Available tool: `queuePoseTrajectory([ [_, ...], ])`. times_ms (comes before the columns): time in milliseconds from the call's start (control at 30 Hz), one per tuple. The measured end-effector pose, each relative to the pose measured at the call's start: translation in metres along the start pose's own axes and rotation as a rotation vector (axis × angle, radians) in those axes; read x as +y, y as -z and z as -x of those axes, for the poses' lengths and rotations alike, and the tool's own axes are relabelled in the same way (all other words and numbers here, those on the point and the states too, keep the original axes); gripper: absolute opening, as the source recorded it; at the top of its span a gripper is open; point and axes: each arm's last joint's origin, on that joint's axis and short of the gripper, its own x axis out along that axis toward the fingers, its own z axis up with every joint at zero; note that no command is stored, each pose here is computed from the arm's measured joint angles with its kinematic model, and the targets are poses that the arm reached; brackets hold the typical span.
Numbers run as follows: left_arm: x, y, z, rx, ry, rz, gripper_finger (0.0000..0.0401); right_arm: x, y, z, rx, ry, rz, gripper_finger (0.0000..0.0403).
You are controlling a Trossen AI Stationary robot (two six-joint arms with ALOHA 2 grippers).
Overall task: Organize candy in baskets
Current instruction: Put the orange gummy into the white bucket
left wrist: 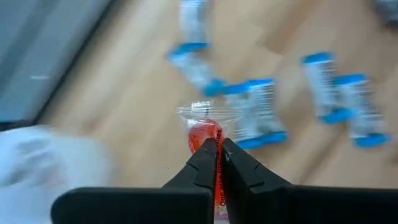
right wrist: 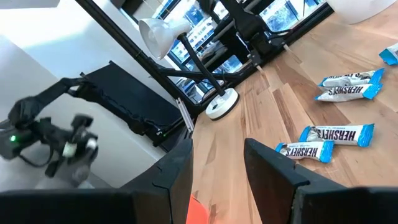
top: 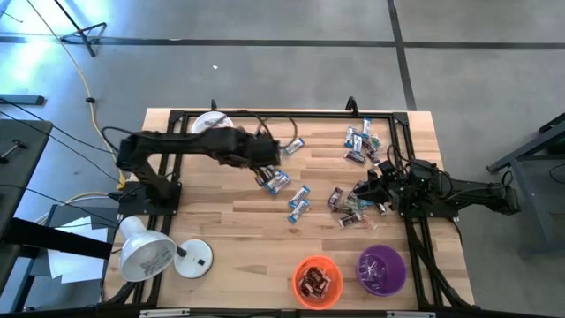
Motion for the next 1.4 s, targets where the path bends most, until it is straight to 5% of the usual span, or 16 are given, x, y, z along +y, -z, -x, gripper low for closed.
queuePoseTrajectory([
  [200,0.039,0.012,0.026,-0.012,-0.213,-0.006,0.0000,0.000,0.000,0.000,0.000,0.000,0.000,0.0138],
  [500,0.091,0.013,0.006,0.155,-0.398,-0.044,0.0000,0.000,0.000,0.000,0.000,0.000,0.000,0.0138],
  [900,0.149,0.024,-0.062,0.248,-0.263,0.065,0.0000,0.000,0.000,0.000,0.000,0.000,0.000,0.0138],
  [1400,0.188,0.032,-0.075,0.307,-0.202,0.278,0.0023,0.000,0.000,0.000,-0.001,0.000,0.000,0.0138],
])
